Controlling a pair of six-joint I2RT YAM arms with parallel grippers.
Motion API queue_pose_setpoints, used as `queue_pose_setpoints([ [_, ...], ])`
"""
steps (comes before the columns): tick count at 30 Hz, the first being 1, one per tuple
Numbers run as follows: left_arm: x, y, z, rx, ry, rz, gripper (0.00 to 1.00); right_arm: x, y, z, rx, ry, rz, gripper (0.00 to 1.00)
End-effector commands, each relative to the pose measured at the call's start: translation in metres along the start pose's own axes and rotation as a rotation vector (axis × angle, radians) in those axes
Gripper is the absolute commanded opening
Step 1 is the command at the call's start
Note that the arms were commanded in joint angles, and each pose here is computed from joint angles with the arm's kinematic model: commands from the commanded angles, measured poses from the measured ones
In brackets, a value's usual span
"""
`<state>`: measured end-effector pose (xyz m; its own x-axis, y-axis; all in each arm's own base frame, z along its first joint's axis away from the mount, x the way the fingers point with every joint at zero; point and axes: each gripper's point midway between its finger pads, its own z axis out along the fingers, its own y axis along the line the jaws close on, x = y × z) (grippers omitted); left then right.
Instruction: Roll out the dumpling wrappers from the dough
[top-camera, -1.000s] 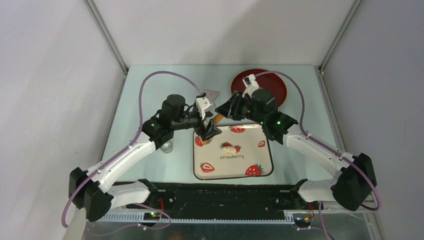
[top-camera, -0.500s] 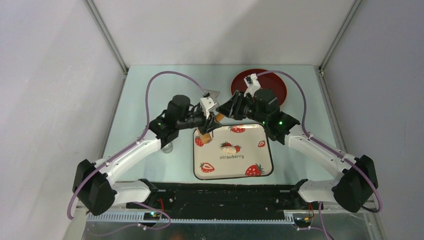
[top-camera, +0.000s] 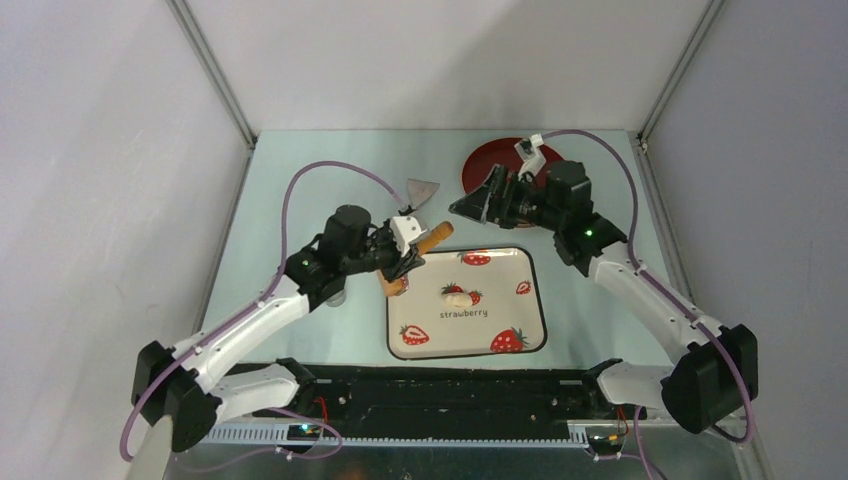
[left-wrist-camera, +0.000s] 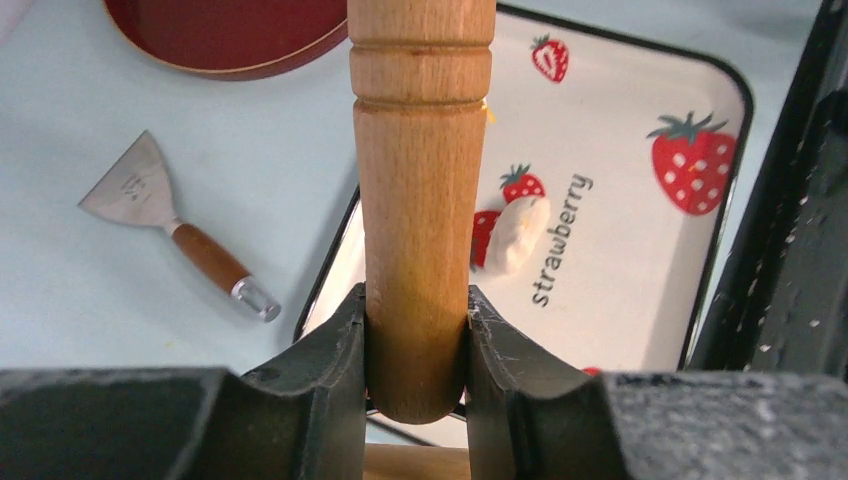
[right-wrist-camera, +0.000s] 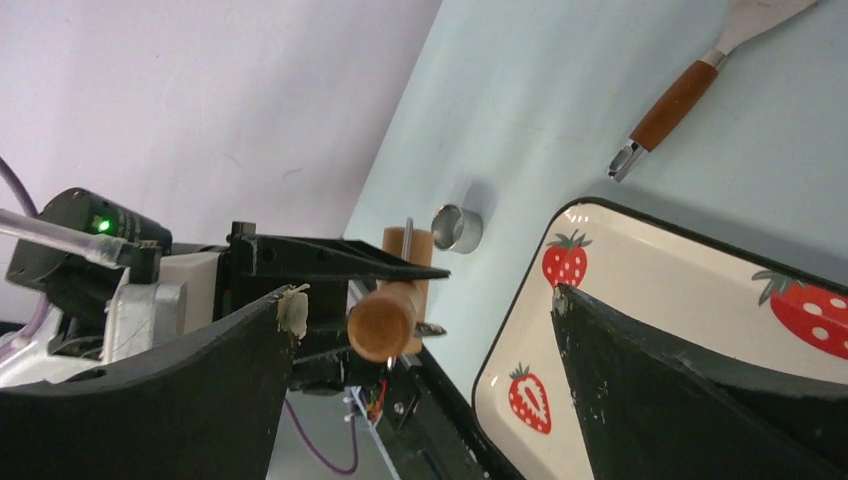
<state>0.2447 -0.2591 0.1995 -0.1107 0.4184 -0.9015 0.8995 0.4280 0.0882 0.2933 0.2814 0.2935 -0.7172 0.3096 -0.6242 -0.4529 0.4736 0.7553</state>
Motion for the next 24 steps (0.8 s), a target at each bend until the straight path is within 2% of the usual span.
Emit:
queue_pose_setpoints([
  [1, -0.01, 0.01, -0.022, -0.069, -0.017, 0.163, 0.0, 0.002, 0.025, -0.031, -0.118, 0.105, -0.032, 0.99],
  [6, -0.005, 0.005, -0.031, -0.059, -0.016, 0.204, 0.0, 0.025, 0.024, -0.033, -0.092, 0.267, 0.0, 0.99],
  [12, -0.007, -0.007, -0.033, -0.003, -0.027, 0.204, 0.0, 0.065, 0.051, -0.016, -0.16, 0.429, -0.004, 0.94],
  [19, -0.009, -0.014, -0.034, 0.016, -0.029, 0.208, 0.0, 0.092, 0.058, 0.02, -0.202, 0.562, 0.015, 0.75],
  [24, -0.009, -0.017, -0.035, 0.02, -0.028, 0.213, 0.0, 0.104, 0.063, 0.034, -0.246, 0.627, 0.054, 0.67],
])
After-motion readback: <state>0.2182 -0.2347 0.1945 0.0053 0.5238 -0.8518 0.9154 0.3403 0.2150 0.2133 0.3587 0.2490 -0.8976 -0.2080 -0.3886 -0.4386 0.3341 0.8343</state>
